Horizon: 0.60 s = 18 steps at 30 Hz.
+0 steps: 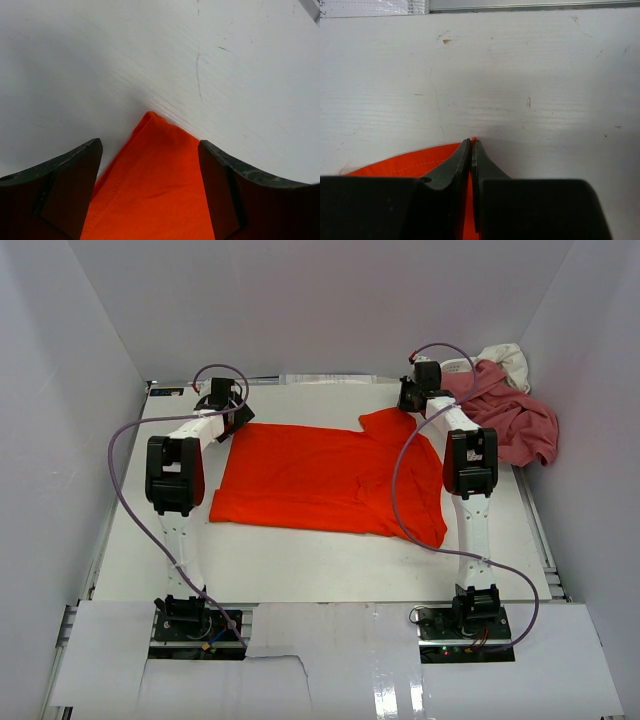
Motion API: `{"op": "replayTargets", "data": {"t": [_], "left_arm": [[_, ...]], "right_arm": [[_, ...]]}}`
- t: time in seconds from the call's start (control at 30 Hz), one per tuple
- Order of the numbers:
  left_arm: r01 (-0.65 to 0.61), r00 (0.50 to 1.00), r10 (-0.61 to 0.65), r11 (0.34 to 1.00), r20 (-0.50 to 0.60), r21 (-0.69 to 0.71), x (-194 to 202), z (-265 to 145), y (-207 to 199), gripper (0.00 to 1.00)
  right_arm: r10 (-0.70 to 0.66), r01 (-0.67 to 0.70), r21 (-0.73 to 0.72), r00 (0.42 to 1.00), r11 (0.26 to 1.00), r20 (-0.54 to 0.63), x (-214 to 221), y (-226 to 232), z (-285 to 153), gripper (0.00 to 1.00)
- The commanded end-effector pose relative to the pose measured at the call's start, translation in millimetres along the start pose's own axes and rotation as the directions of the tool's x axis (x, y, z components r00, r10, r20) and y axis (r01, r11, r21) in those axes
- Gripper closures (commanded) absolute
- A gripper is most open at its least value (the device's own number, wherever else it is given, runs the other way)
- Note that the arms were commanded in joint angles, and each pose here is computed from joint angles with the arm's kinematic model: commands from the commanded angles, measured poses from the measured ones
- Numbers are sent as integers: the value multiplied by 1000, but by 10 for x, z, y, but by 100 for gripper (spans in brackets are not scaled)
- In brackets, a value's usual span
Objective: Fold and stack the t-shirts
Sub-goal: Grap the side of the flattened tshirt furthest away from the robot with both arms
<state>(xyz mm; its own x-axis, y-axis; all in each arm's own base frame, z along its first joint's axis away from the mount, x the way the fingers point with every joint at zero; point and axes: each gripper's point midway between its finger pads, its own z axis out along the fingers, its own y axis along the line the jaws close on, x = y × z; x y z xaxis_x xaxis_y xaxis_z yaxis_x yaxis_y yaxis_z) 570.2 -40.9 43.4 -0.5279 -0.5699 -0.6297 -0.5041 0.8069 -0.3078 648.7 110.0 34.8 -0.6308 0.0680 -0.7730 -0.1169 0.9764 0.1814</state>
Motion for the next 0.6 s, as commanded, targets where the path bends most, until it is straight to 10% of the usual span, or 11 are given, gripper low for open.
{"op": "replayTargets", "data": {"t": [0.0, 0.33, 0.57], "left_arm": [[8, 1000, -8, 999, 7, 31, -106, -19, -79, 13], [22, 1000, -22, 999, 8, 34, -110, -9, -82, 51], [30, 999, -31, 998, 22, 53, -124, 84, -97, 60]], "right_arm": [[-4, 7, -27, 995, 1000, 103, -464, 84, -269, 92], [-3, 6, -25, 995, 1000, 102, -475, 46, -309, 92], [0, 4, -39, 995, 999, 99, -472, 60, -351, 92]]}}
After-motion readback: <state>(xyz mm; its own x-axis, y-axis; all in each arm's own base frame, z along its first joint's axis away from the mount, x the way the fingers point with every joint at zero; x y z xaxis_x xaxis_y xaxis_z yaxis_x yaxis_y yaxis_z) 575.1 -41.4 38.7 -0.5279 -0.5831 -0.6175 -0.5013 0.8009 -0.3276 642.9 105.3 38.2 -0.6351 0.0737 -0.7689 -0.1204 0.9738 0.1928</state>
